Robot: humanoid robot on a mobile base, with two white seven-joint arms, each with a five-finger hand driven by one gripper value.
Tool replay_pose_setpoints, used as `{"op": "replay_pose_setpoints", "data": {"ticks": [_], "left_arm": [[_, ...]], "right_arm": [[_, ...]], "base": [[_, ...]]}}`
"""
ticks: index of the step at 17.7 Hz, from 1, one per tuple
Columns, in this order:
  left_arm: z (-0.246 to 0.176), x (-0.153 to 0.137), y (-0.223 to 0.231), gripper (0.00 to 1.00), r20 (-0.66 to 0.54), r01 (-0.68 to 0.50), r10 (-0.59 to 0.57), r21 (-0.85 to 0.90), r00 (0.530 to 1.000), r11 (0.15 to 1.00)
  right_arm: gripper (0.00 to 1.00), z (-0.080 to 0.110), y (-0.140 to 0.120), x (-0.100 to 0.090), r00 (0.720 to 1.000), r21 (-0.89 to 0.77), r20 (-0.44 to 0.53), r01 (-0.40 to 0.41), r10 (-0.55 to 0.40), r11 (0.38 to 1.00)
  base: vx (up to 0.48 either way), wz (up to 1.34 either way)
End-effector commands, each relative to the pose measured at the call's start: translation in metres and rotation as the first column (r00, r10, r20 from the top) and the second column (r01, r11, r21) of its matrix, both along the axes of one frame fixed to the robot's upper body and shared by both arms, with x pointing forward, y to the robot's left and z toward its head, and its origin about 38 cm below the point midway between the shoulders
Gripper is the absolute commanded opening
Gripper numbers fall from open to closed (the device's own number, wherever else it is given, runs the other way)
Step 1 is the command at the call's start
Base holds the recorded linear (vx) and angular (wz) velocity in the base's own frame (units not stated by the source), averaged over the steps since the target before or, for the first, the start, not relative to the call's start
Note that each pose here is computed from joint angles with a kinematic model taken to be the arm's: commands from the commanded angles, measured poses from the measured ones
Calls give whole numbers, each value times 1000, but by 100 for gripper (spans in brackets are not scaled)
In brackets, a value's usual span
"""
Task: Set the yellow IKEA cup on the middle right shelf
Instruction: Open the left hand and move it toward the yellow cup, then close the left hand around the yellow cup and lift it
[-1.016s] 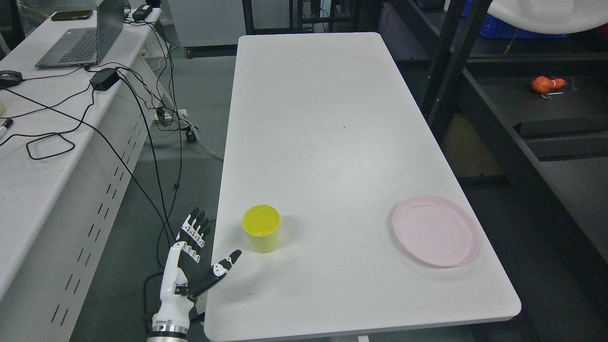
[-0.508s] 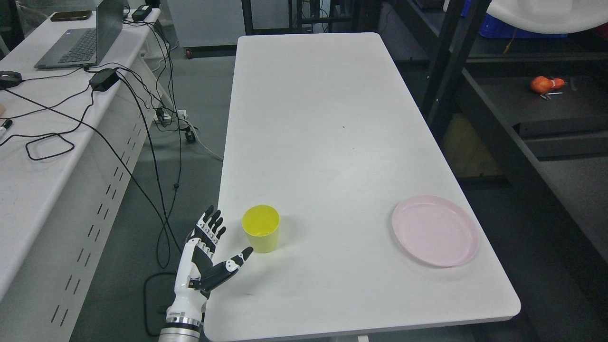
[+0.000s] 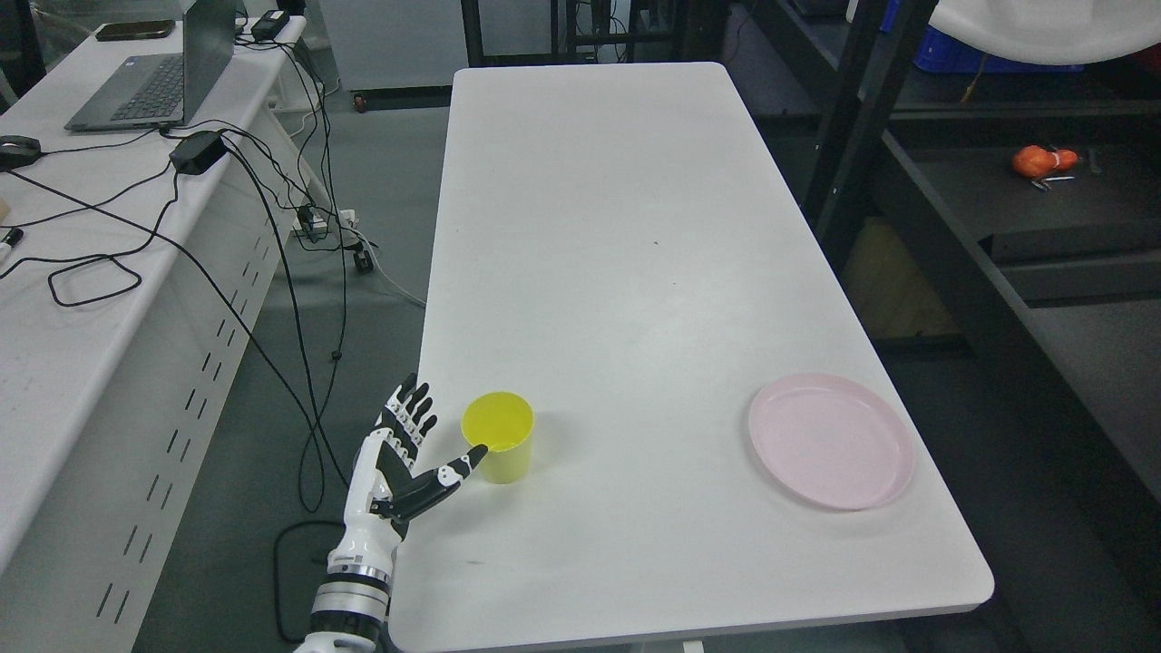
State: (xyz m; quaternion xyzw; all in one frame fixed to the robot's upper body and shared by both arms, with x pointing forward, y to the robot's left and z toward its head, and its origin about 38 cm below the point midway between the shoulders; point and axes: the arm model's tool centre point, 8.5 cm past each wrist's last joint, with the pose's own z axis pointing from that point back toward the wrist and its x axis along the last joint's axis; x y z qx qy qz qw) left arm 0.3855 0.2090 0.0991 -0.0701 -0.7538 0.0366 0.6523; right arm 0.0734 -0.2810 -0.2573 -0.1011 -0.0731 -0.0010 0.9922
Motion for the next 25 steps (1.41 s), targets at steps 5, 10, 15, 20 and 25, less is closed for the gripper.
{"op": "replay_pose_setpoints", "data": {"ticks": [5,10,15,20,25], "left_arm": [[4,15,-40,98,11,188,-189,52,982,981],[-10,20,-47,98,-34,208,-206,68,978,976],[-20,28,-47,99,-66,210,-205,76,976,975],[-18,38,-47,99,-68,213,-207,104,976,971],[-22,38,-54,99,-78,268,-260,112,962,957]], "right_arm": [[99,0,-10,-9,1000,-12,-14,8,-8,1000],[99,0,-10,-9,1000,-12,-14,8,-8,1000],[99,0,-10,-9,1000,-12,-14,8,-8,1000],[99,0,-10,-9,1000,-12,-14,8,-8,1000],[99,0,-10,-9,1000,-12,-14,8,-8,1000]], "base": [[0,0],[0,0],[0,0],[0,0],[0,0]]}}
